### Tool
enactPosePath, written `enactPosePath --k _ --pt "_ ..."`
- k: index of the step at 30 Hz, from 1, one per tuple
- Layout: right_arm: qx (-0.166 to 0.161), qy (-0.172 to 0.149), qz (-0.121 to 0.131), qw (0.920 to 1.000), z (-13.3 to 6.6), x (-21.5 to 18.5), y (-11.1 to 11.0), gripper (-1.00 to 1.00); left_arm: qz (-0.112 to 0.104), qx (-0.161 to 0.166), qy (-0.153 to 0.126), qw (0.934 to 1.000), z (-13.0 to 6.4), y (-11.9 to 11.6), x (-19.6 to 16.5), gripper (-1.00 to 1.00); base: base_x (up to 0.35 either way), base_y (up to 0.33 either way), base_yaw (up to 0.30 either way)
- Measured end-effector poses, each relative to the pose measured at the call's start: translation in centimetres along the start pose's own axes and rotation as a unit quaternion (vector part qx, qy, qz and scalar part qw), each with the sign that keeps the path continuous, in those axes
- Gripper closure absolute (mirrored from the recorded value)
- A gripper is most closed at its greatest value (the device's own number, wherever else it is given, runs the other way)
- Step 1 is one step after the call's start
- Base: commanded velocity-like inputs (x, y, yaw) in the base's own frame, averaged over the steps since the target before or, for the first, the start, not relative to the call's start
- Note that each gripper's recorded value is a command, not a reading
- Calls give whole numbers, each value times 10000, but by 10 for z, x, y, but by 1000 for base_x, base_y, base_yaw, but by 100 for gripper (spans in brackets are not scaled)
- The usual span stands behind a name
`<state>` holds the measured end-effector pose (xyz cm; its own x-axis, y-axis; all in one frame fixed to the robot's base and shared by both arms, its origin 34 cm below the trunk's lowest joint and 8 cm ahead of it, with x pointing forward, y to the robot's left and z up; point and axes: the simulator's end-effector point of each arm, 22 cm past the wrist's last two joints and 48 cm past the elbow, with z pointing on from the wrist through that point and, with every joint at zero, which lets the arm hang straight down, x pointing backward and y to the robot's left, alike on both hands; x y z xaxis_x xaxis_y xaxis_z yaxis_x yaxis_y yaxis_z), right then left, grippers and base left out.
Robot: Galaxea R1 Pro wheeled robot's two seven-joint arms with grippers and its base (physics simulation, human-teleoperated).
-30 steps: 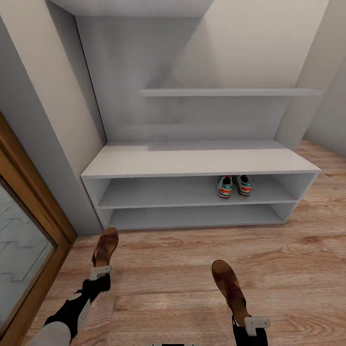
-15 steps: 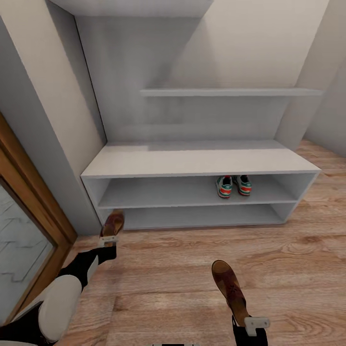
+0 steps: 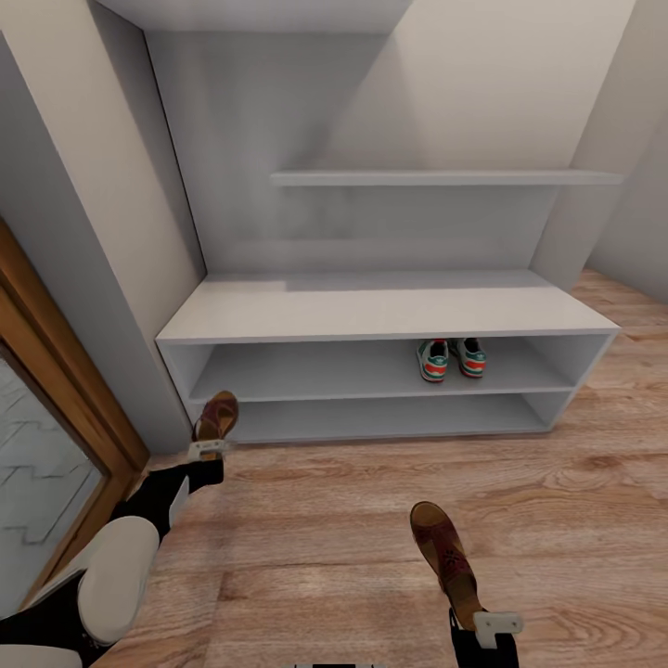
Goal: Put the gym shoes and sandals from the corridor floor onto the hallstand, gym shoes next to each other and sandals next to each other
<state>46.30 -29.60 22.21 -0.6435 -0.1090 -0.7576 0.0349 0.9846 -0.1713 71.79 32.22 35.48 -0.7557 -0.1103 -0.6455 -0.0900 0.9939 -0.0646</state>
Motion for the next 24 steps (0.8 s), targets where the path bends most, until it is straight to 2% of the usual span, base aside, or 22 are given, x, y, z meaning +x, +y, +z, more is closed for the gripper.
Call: enactPosePath --k 4,9,15,24 --pt "35 13 1 10000 2 6 -3 100 4 -46 -49 10000 2 4 -1 100 0 0 0" --pt "44 82 -18 10000 6 19 -4 100 2 -53 20 10000 12 3 12 100 0 0 0" --pt "24 251 -45 9997 6 36 -2 100 190 -103 188 9996 25 2 25 100 0 0 0" --pt "18 275 -51 9996 5 39 -1 100 248 -94 189 9995 27 -2 24 100 0 0 -25"
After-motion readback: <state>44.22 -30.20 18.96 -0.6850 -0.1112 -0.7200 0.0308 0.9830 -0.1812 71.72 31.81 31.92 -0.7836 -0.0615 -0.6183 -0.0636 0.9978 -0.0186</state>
